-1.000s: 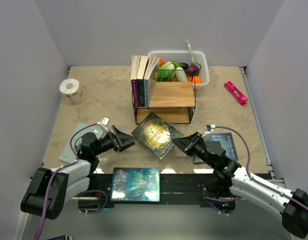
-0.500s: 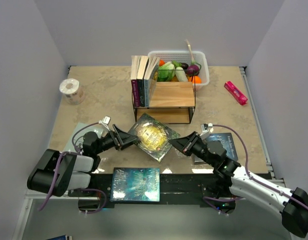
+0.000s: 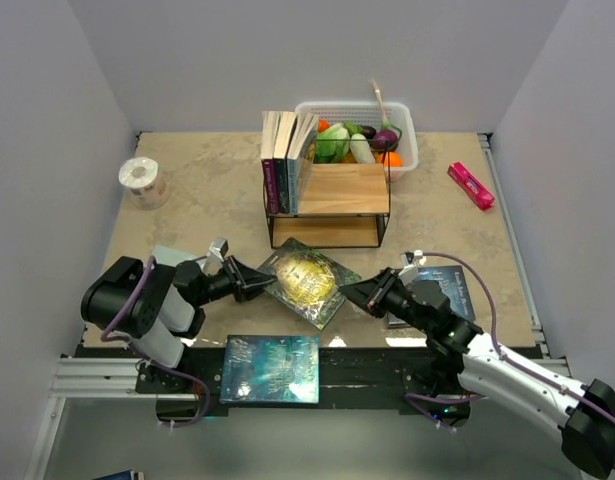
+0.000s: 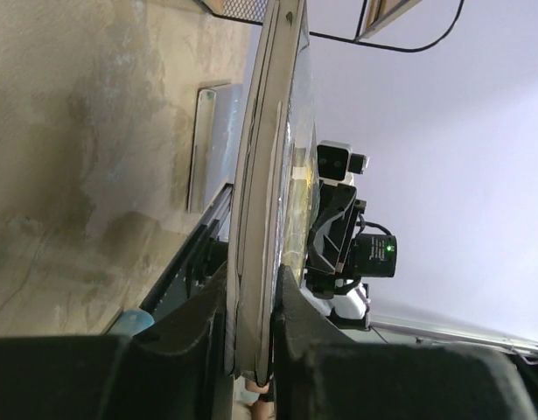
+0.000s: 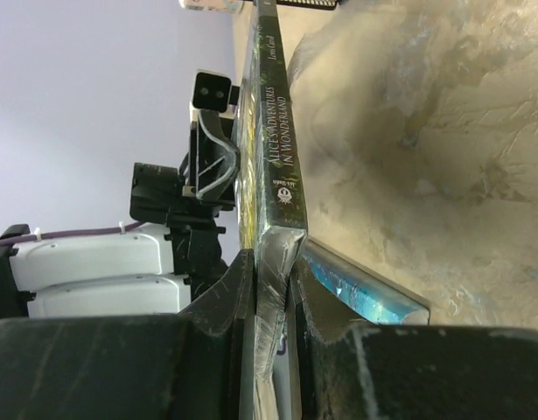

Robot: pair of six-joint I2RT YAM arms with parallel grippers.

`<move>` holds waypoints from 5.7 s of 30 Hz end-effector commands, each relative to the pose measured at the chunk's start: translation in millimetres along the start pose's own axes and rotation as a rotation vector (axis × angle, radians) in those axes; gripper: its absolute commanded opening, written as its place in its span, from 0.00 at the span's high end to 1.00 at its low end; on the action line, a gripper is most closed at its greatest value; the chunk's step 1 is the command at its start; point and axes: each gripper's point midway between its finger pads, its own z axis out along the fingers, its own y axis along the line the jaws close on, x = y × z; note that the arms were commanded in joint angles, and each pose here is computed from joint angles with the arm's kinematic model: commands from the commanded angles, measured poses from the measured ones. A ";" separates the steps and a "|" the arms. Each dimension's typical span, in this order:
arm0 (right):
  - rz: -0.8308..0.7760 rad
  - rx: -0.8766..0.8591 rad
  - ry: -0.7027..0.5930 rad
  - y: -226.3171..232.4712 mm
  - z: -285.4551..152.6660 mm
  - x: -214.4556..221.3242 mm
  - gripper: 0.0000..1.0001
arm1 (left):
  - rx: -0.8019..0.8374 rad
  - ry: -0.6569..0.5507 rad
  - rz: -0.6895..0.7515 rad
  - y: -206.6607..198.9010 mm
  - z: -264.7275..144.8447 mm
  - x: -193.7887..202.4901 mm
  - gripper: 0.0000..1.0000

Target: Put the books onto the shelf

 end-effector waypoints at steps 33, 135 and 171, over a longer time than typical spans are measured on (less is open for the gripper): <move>-0.047 -0.127 -0.017 31.5 -16.7 -1.9 0.20 | 0.230 -0.333 0.446 -96.8 -23.2 -7.5 1.00; -0.167 -0.210 0.052 39.3 25.0 -21.3 1.00 | -0.929 -0.426 0.400 53.8 -78.2 -78.9 0.33; -0.097 -0.209 -0.220 34.0 61.7 -87.6 1.00 | -0.791 -0.401 0.372 38.5 -51.2 -100.7 0.34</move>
